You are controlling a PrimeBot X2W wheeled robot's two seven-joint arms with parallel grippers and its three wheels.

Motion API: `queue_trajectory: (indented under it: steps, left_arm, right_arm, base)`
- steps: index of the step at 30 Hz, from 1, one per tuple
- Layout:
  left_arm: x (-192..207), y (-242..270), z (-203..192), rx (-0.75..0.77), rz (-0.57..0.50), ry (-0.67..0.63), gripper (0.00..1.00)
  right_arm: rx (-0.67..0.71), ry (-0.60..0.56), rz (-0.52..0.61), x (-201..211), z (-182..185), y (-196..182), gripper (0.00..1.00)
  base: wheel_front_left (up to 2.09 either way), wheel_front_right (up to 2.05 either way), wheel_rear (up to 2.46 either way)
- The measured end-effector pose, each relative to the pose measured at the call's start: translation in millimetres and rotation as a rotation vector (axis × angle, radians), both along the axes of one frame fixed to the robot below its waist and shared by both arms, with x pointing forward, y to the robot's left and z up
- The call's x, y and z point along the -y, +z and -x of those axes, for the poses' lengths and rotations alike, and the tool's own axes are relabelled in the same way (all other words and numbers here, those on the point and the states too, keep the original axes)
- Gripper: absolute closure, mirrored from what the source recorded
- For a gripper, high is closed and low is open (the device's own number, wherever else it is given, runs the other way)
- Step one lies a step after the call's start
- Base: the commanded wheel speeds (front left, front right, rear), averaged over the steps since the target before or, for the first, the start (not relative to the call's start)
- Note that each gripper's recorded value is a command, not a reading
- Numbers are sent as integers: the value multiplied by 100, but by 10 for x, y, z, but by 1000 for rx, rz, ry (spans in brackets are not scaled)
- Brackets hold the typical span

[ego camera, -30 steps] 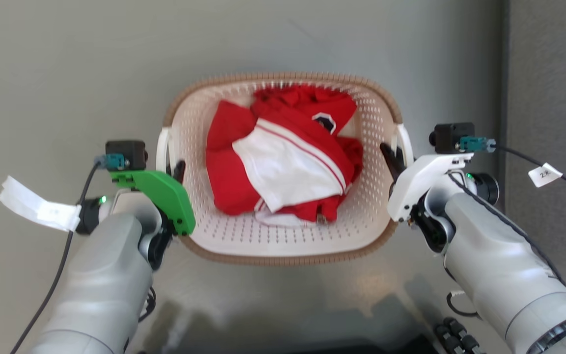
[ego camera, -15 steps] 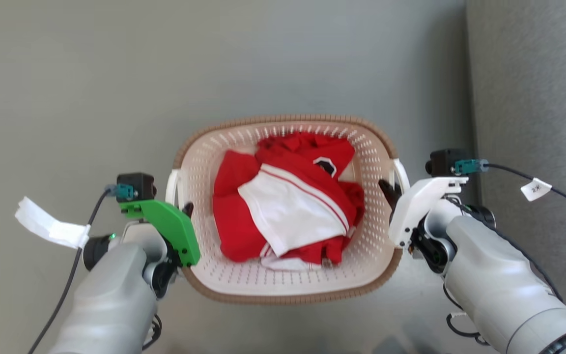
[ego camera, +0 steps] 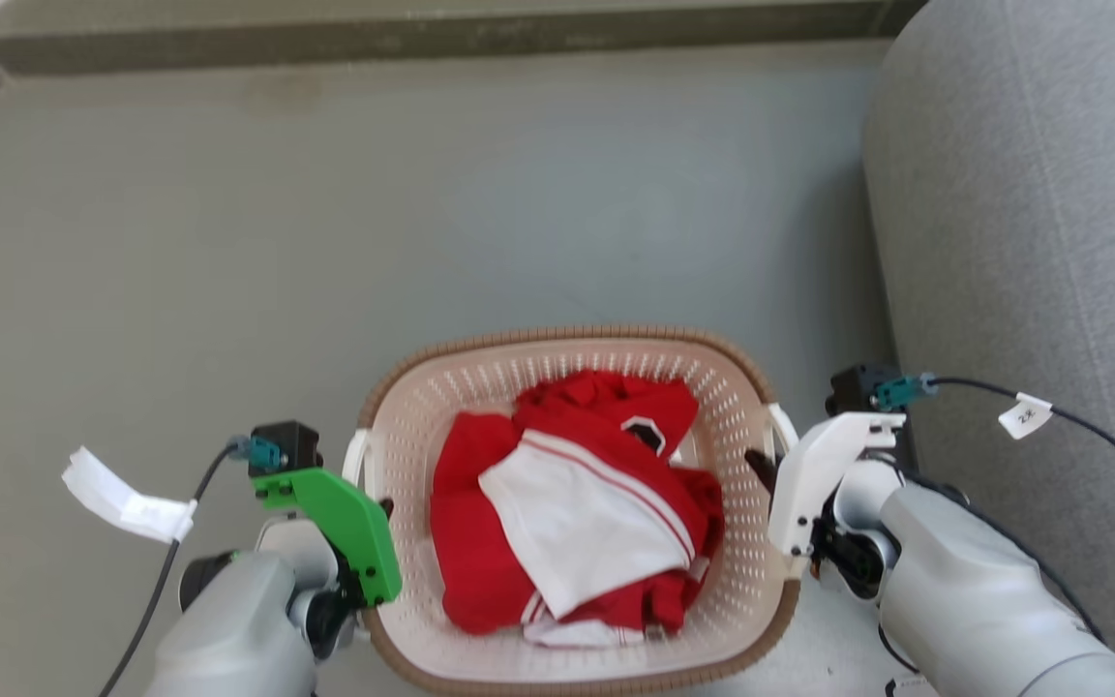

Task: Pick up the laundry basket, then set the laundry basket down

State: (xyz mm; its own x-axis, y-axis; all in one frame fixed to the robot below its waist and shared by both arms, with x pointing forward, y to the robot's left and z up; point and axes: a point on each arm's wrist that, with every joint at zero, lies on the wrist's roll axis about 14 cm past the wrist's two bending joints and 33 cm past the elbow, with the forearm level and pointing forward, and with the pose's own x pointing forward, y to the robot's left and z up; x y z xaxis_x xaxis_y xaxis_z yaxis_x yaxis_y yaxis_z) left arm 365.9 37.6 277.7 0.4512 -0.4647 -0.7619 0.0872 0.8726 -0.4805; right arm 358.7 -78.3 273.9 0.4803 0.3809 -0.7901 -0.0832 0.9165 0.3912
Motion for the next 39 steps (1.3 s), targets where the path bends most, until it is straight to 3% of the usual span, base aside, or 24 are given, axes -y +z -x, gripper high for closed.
queue_trajectory:
  steps: [14, 39]
  left_arm:
    - [15, 230, 478, -20, 3, -22, 100]
    - [75, 350, 598, -41, 11, -60, 100]
  right_arm:
    - [-17, 36, 15, 19, 445, 261, 100]
    - [-39, 50, 33, 68, 593, 346, 100]
  base:
    - [0, 0, 0]
    - [0, 0, 0]
